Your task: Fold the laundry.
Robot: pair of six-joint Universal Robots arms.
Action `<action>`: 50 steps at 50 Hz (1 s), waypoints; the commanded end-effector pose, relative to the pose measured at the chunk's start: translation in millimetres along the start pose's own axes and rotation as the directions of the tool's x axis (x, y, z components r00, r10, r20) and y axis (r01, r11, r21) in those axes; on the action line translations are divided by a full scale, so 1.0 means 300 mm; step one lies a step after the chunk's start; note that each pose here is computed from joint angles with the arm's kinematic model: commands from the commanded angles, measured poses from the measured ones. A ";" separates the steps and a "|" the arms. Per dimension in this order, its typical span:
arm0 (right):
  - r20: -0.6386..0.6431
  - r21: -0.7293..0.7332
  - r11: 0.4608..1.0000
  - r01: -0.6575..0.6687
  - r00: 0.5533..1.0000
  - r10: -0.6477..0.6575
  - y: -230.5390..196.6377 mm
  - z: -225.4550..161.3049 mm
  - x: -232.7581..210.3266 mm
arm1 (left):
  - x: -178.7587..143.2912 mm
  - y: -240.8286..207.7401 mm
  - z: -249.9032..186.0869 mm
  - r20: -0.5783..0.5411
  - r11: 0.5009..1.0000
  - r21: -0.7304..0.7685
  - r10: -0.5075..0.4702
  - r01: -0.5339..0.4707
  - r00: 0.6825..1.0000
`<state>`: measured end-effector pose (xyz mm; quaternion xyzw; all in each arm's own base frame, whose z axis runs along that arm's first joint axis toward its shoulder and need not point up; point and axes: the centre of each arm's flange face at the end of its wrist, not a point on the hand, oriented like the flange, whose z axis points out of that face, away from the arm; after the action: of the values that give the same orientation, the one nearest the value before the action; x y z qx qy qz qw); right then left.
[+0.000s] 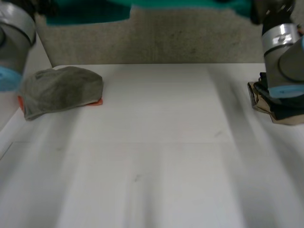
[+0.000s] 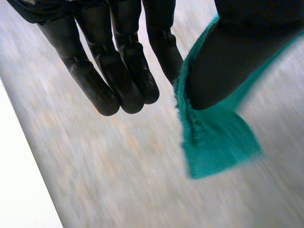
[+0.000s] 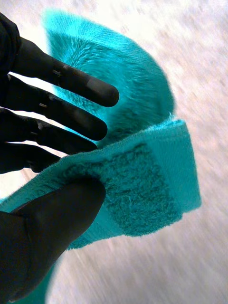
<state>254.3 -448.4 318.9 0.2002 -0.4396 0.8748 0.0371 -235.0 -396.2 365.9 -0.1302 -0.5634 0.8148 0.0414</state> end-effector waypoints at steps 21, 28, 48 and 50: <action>0.441 -0.573 0.765 0.295 0.897 -0.015 0.304 -0.558 -0.205 | 0.104 0.466 -0.317 -0.278 0.849 -0.495 0.050 -0.188 0.959; 0.453 -0.542 0.788 0.291 0.891 -0.017 0.249 -0.583 -0.242 | 0.095 0.433 -0.309 -0.258 0.863 -0.478 0.041 -0.165 0.965; 0.687 -0.265 0.839 0.475 0.704 -0.181 0.247 -0.692 -0.315 | 0.040 0.417 -0.272 -0.201 0.877 -0.466 0.024 -0.117 0.979; 0.687 -0.262 0.835 0.484 0.701 -0.191 0.254 -0.689 -0.309 | 0.038 0.417 -0.271 -0.199 0.877 -0.465 0.024 -0.116 0.980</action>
<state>262.1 -317.9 118.3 0.5375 -0.5620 0.6234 0.0813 -216.8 -364.0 221.1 -0.2348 -0.7339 0.6366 0.0319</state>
